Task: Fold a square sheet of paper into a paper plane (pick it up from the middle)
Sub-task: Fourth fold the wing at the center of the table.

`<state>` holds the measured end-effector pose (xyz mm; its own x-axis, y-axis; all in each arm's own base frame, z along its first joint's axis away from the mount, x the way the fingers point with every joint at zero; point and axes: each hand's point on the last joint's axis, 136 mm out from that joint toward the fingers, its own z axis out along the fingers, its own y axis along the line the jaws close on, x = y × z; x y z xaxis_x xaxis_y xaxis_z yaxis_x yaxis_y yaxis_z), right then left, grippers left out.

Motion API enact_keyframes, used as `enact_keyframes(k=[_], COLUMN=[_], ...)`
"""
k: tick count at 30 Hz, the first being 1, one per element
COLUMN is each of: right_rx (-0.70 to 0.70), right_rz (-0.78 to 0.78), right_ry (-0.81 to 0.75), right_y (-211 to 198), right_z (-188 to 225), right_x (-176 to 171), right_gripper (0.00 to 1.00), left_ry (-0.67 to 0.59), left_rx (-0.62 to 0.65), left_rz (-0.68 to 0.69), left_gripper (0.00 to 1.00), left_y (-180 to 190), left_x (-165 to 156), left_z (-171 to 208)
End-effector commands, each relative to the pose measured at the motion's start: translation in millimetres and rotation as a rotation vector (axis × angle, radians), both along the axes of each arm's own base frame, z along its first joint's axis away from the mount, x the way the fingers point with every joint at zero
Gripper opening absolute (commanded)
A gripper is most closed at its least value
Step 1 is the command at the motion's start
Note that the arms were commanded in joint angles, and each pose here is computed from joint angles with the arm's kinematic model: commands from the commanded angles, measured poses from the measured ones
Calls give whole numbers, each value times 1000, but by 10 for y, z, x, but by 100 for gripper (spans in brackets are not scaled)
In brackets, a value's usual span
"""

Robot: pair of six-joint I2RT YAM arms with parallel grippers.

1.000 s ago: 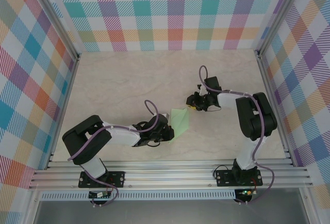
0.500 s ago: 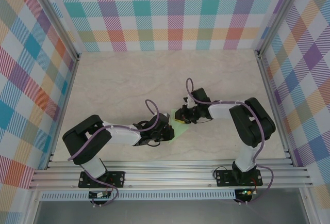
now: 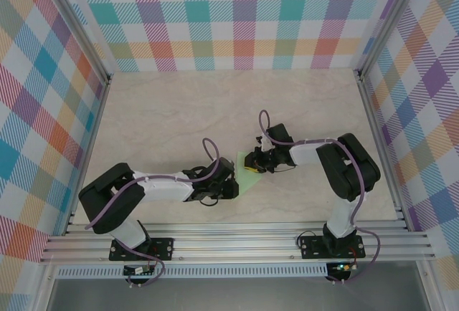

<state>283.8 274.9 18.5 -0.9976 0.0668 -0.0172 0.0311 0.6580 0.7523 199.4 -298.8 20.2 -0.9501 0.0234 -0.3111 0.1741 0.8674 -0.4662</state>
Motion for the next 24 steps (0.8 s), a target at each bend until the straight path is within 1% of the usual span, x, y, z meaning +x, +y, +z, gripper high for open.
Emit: enact_keyframes(k=[1,4,9,12,15,17,20,24], right_rx=[-129,-128,-133,-132,-132,-131,-132,-135], right_rz=[-12,-12,-11,-9,-10,-10,-10,-10], right_ry=[56,61,63,66,69,68,68,74], right_y=[-186,-185,-195,-190,-191,-188,-187,-188], right_z=[-374,-381,-395,-402,-412,-411,-412,-429], right_x=[-119,-123,-135,-135,-137,-135,-127,-131], right_gripper=[17,17,18,18,18,18,18,18], left_ry=[36,28,3,-29,-62,-71,-43,15], left_rx=[33,-29,-87,-98,-75,-101,-148,-178], left_rz=[-58,-66,-69,-54,-31,-36,-82,-132], left_gripper=[18,19,19,19,20,21,20,19], left_y=[53,-30,-94,-84,-26,-61,-196,-340], left_x=[-159,-145,-114,-61,-4,3,-37,-103], left_z=[30,107,233,353,429,477,470,345])
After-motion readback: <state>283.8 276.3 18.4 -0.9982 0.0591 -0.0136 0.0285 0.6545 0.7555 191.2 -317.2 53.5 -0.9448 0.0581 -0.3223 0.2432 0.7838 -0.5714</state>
